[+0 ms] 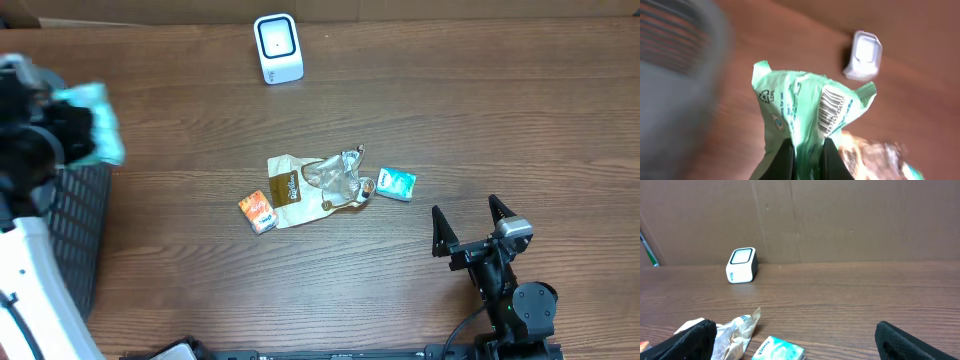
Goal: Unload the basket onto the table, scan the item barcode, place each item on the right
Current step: 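Carry the green package to the table center beside the orange pack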
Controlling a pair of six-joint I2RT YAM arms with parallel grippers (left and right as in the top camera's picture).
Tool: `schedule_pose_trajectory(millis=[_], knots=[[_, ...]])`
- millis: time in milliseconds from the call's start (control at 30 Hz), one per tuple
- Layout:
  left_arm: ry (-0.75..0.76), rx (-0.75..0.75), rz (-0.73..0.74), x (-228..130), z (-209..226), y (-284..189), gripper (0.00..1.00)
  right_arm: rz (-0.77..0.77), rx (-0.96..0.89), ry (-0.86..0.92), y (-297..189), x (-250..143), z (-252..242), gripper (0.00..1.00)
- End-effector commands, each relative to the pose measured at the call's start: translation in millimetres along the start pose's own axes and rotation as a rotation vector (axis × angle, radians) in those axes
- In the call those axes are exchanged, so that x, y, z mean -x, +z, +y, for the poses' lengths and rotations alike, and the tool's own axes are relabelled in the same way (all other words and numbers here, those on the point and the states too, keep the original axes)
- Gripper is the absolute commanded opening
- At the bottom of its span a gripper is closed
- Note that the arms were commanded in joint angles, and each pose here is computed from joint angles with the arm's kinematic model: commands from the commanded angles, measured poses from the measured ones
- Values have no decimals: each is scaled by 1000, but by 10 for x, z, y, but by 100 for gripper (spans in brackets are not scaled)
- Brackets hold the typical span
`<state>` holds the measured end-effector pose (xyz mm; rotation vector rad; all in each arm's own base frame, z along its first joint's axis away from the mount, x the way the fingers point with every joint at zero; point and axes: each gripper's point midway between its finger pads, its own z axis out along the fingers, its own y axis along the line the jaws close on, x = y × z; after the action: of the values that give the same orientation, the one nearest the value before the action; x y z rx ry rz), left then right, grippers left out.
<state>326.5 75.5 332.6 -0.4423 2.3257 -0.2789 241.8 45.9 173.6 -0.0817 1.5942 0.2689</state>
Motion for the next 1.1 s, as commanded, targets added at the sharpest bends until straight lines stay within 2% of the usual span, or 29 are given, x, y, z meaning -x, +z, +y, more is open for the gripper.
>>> schedule_pose_trajectory(millis=[0,100,233,333,567,767,900,1000,1067], knots=[[47,-65,102,-266,-319,142,4,-3,-4,2,0,-20,-13,100],[95,-24,217,-604,-406,366,5,-3,-4,2,0,-20,-13,100],[69,90,316,-1024,-290,714,4,-3,-4,2,0,-20,-13,100],[96,93,362,-1333,-255,1010,4,-3,-4,2,0,-20,-13,100],[107,127,364,-1836,-45,1526,4,-3,-4,2,0,-20,-13,100],[107,124,361,-1983,14,1644,5,-3,-4,2,0,-20,-13,100],[128,121,362,-1981,16,1643,27,-4,-4,2,0,-19,-13,100],[242,124,363,-1967,54,1644,33,-3,-4,2,0,-20,-13,100],[322,186,353,-1925,179,1637,38,-3,-4,2,0,-20,-13,100]])
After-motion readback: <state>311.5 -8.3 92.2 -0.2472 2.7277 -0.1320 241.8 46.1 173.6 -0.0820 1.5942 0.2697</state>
